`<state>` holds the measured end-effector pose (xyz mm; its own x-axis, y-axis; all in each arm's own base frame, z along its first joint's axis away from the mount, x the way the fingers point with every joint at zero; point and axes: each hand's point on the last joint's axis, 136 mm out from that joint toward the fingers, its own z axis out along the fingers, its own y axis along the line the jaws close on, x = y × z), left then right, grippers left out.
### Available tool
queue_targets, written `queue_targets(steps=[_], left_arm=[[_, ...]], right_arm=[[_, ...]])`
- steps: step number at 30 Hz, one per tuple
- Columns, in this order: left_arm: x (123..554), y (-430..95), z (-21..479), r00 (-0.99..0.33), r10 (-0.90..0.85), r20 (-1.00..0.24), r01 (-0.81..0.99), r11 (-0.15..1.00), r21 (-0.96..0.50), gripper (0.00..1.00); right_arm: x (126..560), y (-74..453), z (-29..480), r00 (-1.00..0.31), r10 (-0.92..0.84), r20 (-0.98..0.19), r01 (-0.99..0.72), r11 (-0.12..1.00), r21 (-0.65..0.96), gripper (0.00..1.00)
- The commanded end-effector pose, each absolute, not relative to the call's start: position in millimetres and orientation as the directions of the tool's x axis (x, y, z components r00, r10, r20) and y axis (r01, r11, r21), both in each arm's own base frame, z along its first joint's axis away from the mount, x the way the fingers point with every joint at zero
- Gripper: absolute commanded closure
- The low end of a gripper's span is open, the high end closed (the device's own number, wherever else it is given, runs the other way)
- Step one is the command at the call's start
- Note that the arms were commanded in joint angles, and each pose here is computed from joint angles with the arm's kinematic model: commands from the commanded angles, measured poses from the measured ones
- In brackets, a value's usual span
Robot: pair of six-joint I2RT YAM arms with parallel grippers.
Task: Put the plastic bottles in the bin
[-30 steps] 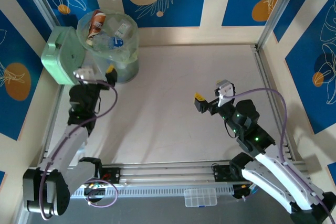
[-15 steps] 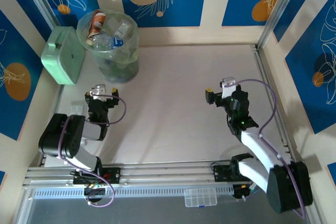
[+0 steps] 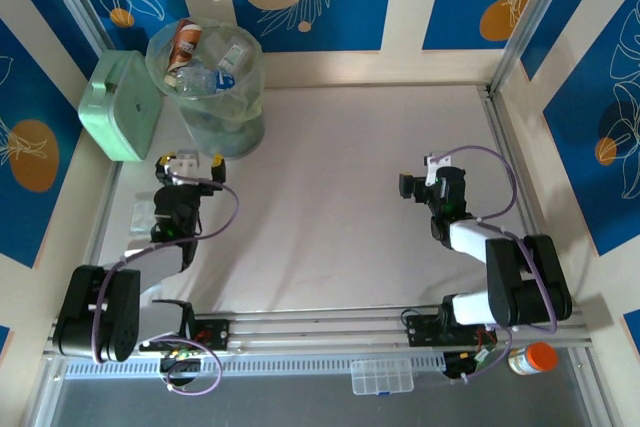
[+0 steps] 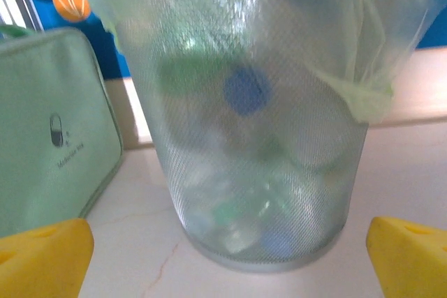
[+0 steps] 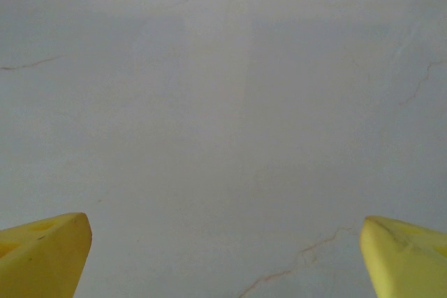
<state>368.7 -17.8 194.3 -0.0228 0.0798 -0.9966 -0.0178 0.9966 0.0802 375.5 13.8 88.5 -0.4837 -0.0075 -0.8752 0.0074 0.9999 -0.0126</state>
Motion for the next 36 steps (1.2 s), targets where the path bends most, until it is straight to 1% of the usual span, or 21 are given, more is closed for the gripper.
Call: queue_targets(steps=[1, 3, 4, 7, 8, 9, 11, 13, 15, 20, 22, 23, 24, 26, 29, 31, 34, 36], left_arm=[[357, -6, 145, -0.171, 0.064, -0.983, -0.063, 0.995, 0.076, 0.00], [355, -1, 131, -0.184, 0.042, -0.982, -0.093, 0.994, 0.060, 0.00], [357, -5, 132, -0.154, 0.059, -0.986, -0.069, 0.995, 0.071, 0.00], [363, -7, 113, -0.141, 0.059, -0.988, -0.061, 0.996, 0.069, 0.00], [366, -3, 109, -0.134, 0.059, -0.989, -0.081, 0.994, 0.071, 0.00], [369, 0, 104, -0.185, 0.046, -0.982, -0.095, 0.993, 0.064, 0.00], [381, 2, 100, -0.250, 0.040, -0.967, -0.096, 0.993, 0.066, 0.00], [393, 0, 92, -0.321, 0.049, -0.946, -0.085, 0.993, 0.080, 0.00], [394, 0, 95, -0.302, 0.054, -0.952, -0.083, 0.993, 0.083, 0.00], [393, 0, 95, -0.305, 0.053, -0.951, -0.082, 0.993, 0.082, 0.00], [394, -5, 93, -0.314, 0.062, -0.947, -0.054, 0.995, 0.083, 0.00], [396, -10, 93, -0.317, 0.076, -0.945, -0.022, 0.996, 0.087, 0.00], [397, -18, 91, -0.329, 0.089, -0.940, 0.025, 0.996, 0.086, 0.00], [397, -27, 91, -0.325, 0.109, -0.939, 0.084, 0.993, 0.086, 0.00], [397, -29, 91, -0.323, 0.115, -0.939, 0.097, 0.991, 0.088, 0.00], [397, -29, 91, -0.323, 0.114, -0.939, 0.096, 0.992, 0.087, 0.00], [396, -6, 93, -0.316, 0.071, -0.946, -0.045, 0.995, 0.090, 0.00], [396, -6, 93, -0.319, 0.072, -0.945, -0.050, 0.994, 0.093, 0.00]], right_arm=[[394, -4, 111, -0.360, 0.129, -0.924, 0.115, 0.989, 0.093, 0.01], [391, -8, 110, -0.309, 0.158, -0.938, 0.111, 0.985, 0.129, 0.01], [391, -5, 106, -0.356, 0.151, -0.922, 0.095, 0.988, 0.125, 0.01], [390, 3, 99, -0.348, 0.140, -0.927, 0.035, 0.990, 0.137, 0.01], [389, 0, 97, -0.306, 0.142, -0.941, 0.049, 0.990, 0.133, 0.01], [388, 4, 101, -0.271, 0.131, -0.954, 0.023, 0.991, 0.130, 0.01], [392, 7, 95, -0.350, 0.125, -0.928, 0.011, 0.992, 0.129, 0.01], [396, 8, 94, -0.354, 0.113, -0.928, 0.019, 0.993, 0.114, 0.01], [397, 8, 95, -0.350, 0.103, -0.931, 0.026, 0.995, 0.100, 0.01], [397, 9, 94, -0.355, 0.101, -0.929, 0.027, 0.995, 0.098, 0.01], [397, 10, 94, -0.358, 0.100, -0.928, 0.020, 0.995, 0.100, 0.01], [397, 18, 94, -0.364, 0.084, -0.928, -0.039, 0.994, 0.106, 0.01], [395, 39, 94, -0.385, 0.040, -0.922, -0.182, 0.976, 0.118, 0.01], [389, 50, 99, -0.361, 0.042, -0.932, -0.291, 0.944, 0.155, 0.01], [390, 47, 98, -0.373, 0.052, -0.926, -0.283, 0.944, 0.167, 0.01], [394, 35, 96, -0.389, 0.082, -0.918, -0.210, 0.962, 0.175, 0.01], [396, 33, 95, -0.395, 0.086, -0.915, -0.188, 0.967, 0.171, 0.01], [396, 33, 96, -0.393, 0.085, -0.916, -0.190, 0.967, 0.171, 0.01]])
